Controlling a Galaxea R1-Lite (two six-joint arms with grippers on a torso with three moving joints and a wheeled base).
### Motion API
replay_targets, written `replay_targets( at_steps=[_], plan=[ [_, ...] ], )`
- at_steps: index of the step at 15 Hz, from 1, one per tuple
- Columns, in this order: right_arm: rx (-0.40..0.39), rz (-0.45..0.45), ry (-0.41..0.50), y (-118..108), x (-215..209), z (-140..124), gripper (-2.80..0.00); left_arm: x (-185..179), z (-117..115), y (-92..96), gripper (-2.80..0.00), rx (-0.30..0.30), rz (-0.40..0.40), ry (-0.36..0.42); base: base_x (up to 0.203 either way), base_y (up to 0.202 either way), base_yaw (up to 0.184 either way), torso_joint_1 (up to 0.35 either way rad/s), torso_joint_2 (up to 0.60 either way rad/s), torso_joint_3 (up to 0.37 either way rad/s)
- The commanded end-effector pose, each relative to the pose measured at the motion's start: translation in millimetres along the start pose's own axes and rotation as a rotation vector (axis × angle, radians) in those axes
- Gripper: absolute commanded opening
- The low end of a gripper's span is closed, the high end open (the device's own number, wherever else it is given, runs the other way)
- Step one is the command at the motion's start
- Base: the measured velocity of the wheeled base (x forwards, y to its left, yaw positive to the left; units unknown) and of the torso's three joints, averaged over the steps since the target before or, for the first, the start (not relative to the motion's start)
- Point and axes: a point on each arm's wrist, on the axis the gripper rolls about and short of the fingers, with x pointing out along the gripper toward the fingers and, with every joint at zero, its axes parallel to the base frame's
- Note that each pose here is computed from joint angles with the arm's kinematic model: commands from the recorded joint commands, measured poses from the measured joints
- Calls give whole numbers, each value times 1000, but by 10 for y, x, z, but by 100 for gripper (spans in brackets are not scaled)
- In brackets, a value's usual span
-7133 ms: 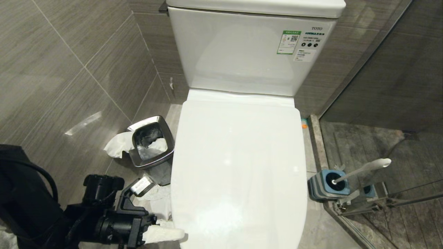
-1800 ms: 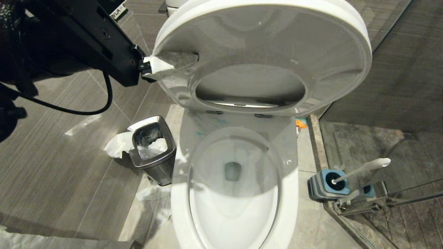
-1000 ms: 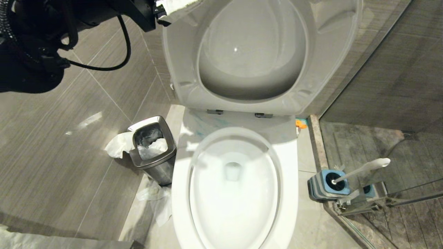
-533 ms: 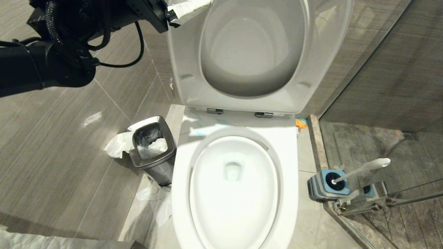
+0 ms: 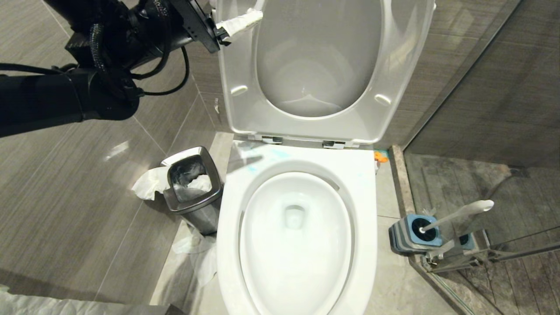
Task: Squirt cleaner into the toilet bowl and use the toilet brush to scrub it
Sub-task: Use the left hand to lift the toilet lid slightly
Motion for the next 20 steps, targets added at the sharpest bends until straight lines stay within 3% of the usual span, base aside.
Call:
replay_targets(
  at_steps=[1, 9, 13, 17, 20],
  plan=[
    [0, -1, 2, 0, 1, -1, -280, 2, -51, 201, 0, 44, 45, -49, 0, 0, 0, 0, 0, 0],
    [0, 1, -1, 0, 0, 4, -280, -9, -141, 517, 0, 84, 155, -145, 0, 0, 0, 0, 0, 0],
    [0, 0, 1, 0, 0, 1, -280, 0, -235, 744, 0, 194, 220, -174, 0, 0, 0, 0, 0, 0],
    [0, 0, 0, 0, 0, 2, -280, 19, -178, 592, 0, 189, 225, -186, 0, 0, 0, 0, 0, 0],
    [0, 0, 2, 0, 1, -1, -280, 19, -52, 255, 0, 147, 197, -207, 0, 0, 0, 0, 0, 0]
  ],
)
